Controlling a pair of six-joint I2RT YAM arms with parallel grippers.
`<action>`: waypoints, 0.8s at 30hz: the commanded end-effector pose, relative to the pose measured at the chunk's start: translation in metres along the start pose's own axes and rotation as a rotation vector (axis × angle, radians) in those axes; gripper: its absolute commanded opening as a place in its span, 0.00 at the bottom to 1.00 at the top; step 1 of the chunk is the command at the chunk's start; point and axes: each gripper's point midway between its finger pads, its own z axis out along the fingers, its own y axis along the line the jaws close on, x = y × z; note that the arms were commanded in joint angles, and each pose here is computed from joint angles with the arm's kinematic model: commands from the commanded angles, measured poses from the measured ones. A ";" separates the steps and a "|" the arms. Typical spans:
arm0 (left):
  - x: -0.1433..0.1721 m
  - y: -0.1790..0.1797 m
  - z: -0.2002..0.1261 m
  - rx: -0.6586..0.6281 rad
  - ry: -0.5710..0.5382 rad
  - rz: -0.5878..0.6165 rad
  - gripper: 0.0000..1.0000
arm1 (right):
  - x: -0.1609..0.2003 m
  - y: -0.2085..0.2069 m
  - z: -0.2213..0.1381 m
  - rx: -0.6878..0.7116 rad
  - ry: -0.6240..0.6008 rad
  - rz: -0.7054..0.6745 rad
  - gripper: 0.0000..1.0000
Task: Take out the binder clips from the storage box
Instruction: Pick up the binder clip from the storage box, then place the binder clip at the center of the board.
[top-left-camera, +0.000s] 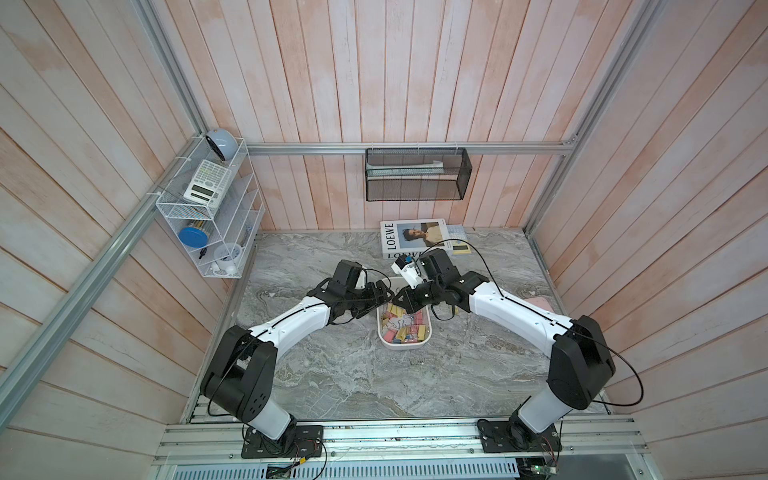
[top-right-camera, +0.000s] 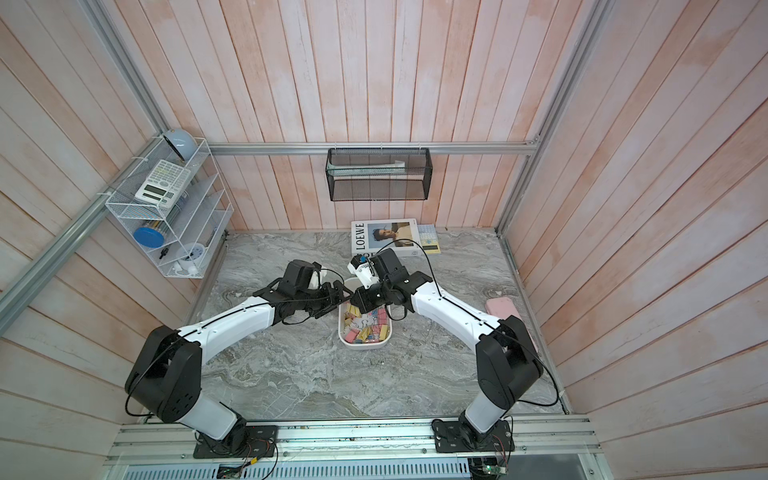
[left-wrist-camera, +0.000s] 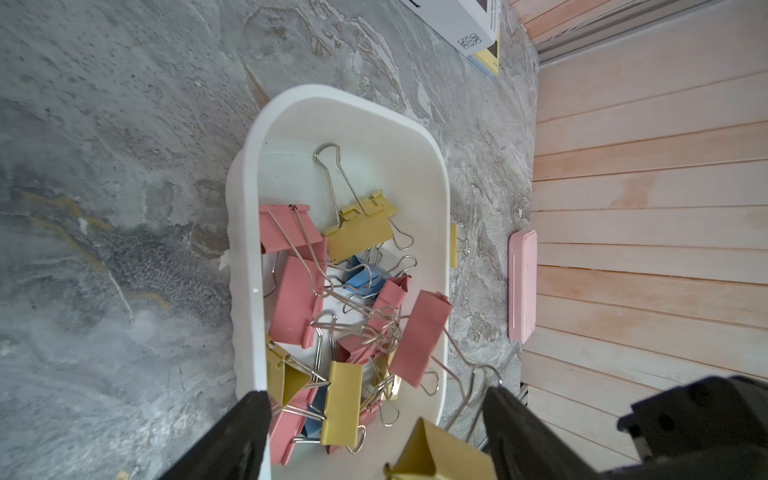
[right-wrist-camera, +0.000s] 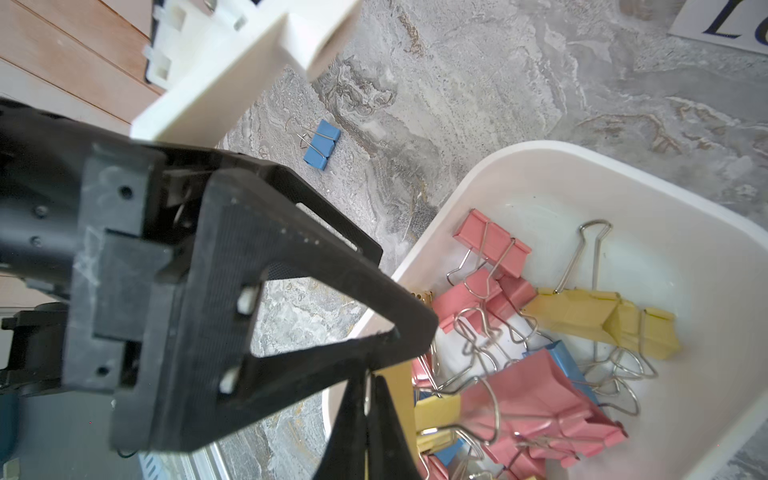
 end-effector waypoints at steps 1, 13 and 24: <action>-0.009 -0.036 -0.014 0.120 -0.037 0.059 1.00 | -0.003 0.020 0.003 -0.082 -0.011 -0.018 0.00; -0.046 0.002 -0.082 -0.030 -0.260 0.006 1.00 | -0.016 0.021 0.004 -0.101 -0.068 -0.001 0.00; -0.053 0.055 -0.161 -0.226 -0.573 -0.060 1.00 | -0.038 -0.062 -0.043 0.094 -0.278 0.220 0.00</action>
